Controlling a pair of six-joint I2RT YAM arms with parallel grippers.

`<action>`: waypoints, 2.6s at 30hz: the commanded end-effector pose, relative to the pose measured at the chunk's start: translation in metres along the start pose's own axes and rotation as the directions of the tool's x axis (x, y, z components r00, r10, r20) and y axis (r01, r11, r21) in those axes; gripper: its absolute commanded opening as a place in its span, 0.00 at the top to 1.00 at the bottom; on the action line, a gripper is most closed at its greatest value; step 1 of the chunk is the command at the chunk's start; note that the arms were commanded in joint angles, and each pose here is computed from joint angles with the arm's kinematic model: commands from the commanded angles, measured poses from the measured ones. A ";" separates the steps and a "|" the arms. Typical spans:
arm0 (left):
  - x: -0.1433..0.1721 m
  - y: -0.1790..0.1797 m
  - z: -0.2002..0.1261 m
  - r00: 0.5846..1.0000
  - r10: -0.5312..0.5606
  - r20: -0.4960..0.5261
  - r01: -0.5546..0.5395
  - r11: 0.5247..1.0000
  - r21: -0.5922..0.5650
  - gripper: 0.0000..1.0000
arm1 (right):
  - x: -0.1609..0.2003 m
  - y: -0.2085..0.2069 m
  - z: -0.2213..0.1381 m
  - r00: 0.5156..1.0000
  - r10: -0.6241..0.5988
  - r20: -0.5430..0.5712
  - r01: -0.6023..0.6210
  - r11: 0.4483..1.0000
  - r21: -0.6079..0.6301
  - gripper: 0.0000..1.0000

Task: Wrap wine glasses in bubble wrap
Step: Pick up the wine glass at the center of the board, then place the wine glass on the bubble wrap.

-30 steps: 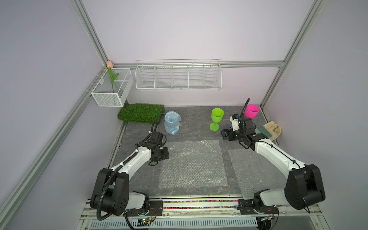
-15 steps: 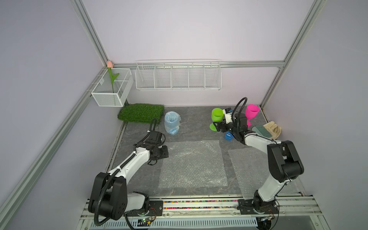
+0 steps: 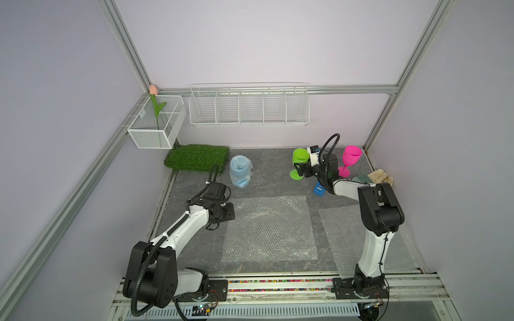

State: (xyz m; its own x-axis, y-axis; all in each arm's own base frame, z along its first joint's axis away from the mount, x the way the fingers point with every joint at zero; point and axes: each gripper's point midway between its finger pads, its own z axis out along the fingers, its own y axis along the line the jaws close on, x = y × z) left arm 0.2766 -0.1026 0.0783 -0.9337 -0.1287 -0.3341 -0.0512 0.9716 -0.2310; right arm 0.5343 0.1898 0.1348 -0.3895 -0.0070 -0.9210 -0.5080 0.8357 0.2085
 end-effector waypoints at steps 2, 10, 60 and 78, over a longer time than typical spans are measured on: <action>-0.005 0.003 -0.010 0.999 -0.029 0.036 0.030 1.000 -0.007 0.44 | -0.010 -0.003 0.010 0.998 -0.043 0.041 0.044 0.999 -0.023 0.12; -0.002 0.008 -0.019 0.998 -0.036 0.059 0.037 0.999 -0.026 0.44 | -0.012 -0.006 0.018 0.998 -0.048 0.041 0.050 0.997 -0.054 0.01; 0.036 0.014 0.035 0.993 -0.091 -0.075 0.092 0.996 0.010 1.00 | 0.041 0.282 -0.141 0.674 0.361 -0.645 -0.638 0.725 -0.261 0.29; 0.023 -0.001 0.021 0.997 -0.074 0.008 0.073 0.992 0.106 1.00 | 0.151 0.374 -0.091 0.285 0.317 -0.905 -0.769 0.639 -0.018 0.38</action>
State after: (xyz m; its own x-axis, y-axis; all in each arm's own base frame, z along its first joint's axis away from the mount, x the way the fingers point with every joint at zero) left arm 0.2617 -0.1065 0.0499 -0.9294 -0.1994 -0.3105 -0.0959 0.9431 -0.3185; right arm 0.2174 0.4410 0.1069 -0.9676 -0.2473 0.0515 -0.0894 0.5257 0.8459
